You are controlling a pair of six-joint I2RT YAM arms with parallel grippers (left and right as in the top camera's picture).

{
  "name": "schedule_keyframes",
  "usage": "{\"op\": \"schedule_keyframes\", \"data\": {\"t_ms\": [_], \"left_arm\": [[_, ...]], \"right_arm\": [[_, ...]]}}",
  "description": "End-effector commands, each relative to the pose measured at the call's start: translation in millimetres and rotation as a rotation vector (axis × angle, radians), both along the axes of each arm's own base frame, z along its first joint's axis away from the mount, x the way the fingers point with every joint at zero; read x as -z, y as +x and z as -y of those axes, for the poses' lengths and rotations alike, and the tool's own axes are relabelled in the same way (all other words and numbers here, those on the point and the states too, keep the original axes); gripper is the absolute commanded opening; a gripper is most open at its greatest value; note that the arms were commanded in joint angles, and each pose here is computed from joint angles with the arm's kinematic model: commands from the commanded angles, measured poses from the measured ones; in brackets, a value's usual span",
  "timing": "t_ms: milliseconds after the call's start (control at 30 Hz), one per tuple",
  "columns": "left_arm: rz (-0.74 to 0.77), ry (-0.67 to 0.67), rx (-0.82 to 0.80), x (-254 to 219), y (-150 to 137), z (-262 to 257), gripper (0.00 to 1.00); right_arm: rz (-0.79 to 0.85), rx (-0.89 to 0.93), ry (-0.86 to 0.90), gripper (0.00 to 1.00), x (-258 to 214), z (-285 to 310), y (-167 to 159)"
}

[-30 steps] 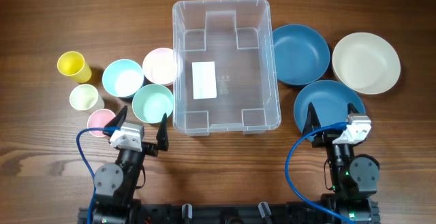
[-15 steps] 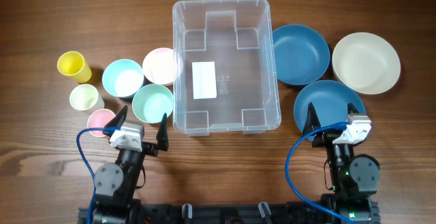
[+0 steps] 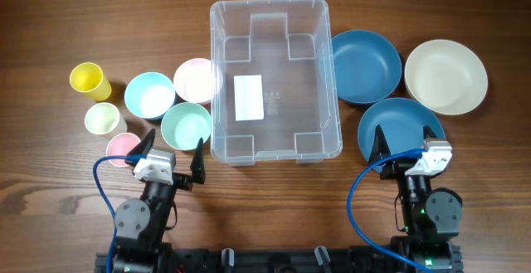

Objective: Pack container
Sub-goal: 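Open the right gripper and move it toward the lower teal bowl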

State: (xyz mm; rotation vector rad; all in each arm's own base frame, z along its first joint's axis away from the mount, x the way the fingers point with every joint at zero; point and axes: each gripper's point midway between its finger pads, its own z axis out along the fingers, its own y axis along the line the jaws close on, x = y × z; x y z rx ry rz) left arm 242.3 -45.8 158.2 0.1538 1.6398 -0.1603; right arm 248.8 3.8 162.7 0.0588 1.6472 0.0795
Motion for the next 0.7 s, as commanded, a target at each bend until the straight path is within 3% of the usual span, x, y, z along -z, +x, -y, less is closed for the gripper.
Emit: {"op": "schedule_keyframes", "data": {"t_ms": [0, 567, 667], "left_arm": [[-0.011, 0.01, -0.009, 4.2, 0.5, -2.2, 1.0], [-0.012, 0.01, -0.009, 4.4, 0.5, -2.2, 1.0], [-0.012, 0.01, -0.009, 4.4, 0.5, -2.2, 1.0]], "right_arm": [[-0.004, -0.016, -0.006, 1.0, 2.1, -3.1, 0.3], [-0.003, -0.015, -0.009, 1.0, 1.8, -2.9, 0.3], [0.066, 0.032, -0.043, 1.0, -15.3, 5.3, 1.2]]}}
